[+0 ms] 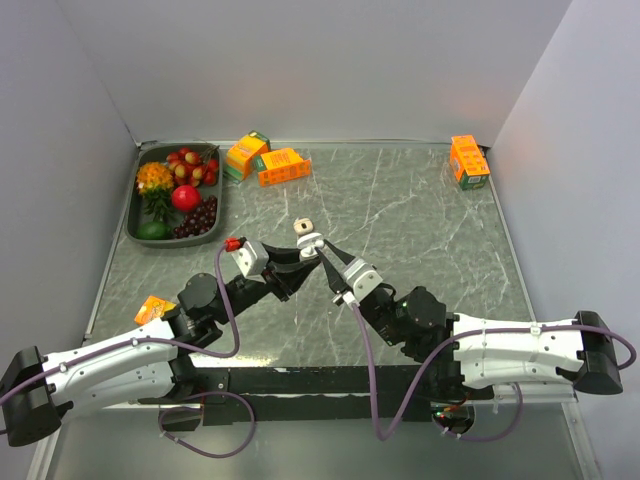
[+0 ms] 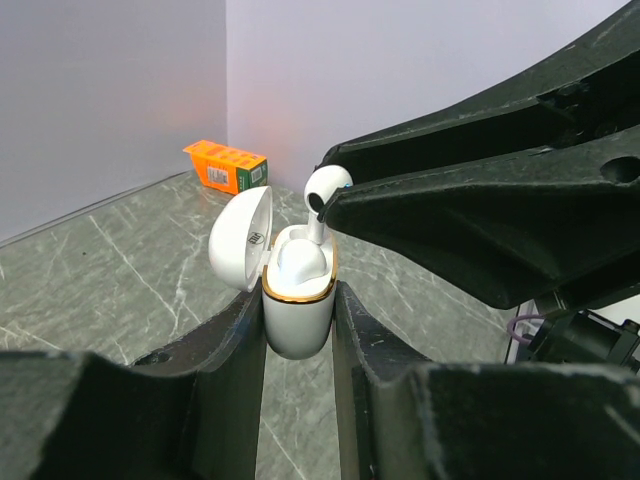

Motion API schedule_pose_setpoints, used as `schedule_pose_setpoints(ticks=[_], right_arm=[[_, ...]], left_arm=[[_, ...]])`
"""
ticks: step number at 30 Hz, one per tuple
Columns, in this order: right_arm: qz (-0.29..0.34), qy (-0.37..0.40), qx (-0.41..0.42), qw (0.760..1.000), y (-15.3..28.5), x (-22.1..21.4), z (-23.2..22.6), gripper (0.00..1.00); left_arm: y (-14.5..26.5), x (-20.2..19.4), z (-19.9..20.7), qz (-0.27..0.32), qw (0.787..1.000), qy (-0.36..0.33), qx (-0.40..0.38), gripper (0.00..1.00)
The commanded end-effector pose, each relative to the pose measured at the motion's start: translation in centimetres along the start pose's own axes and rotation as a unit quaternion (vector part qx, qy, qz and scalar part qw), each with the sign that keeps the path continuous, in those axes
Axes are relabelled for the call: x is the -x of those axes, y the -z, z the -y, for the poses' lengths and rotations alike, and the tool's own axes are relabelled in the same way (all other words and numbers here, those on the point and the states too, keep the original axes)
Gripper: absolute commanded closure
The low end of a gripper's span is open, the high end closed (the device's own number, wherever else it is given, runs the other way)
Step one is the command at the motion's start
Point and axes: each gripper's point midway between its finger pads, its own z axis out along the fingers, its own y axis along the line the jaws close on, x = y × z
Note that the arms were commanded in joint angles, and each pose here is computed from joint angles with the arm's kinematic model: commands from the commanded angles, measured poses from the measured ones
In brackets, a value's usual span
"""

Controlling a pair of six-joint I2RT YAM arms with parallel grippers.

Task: Insert the wireless bluetooth earbuds into the charging case
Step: Place the earbud in the charging case.

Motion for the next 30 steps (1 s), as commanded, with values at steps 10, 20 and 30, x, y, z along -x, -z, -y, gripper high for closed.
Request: schedule_pose_setpoints(ticks=[10, 20, 30], right_arm=[[-0.003, -0.023, -0.011, 1.0, -0.51, 0.51, 1.29, 1.0], [-0.022, -0.033, -0.009, 0.999, -0.65, 0.34, 1.25, 0.82], [-0.019, -0.037, -0.007, 0.999, -0.72, 1.09, 1.49, 0.64]], left_arm=[[0.2, 2.63, 0.72, 0.044, 0.999, 0.005, -0.014, 0.99], [0.41, 2.8, 0.51, 0.048, 0.999, 0.005, -0.009, 0.99], [0.39, 2.51, 0.27, 0.045, 0.999, 0.003, -0.003, 0.99]])
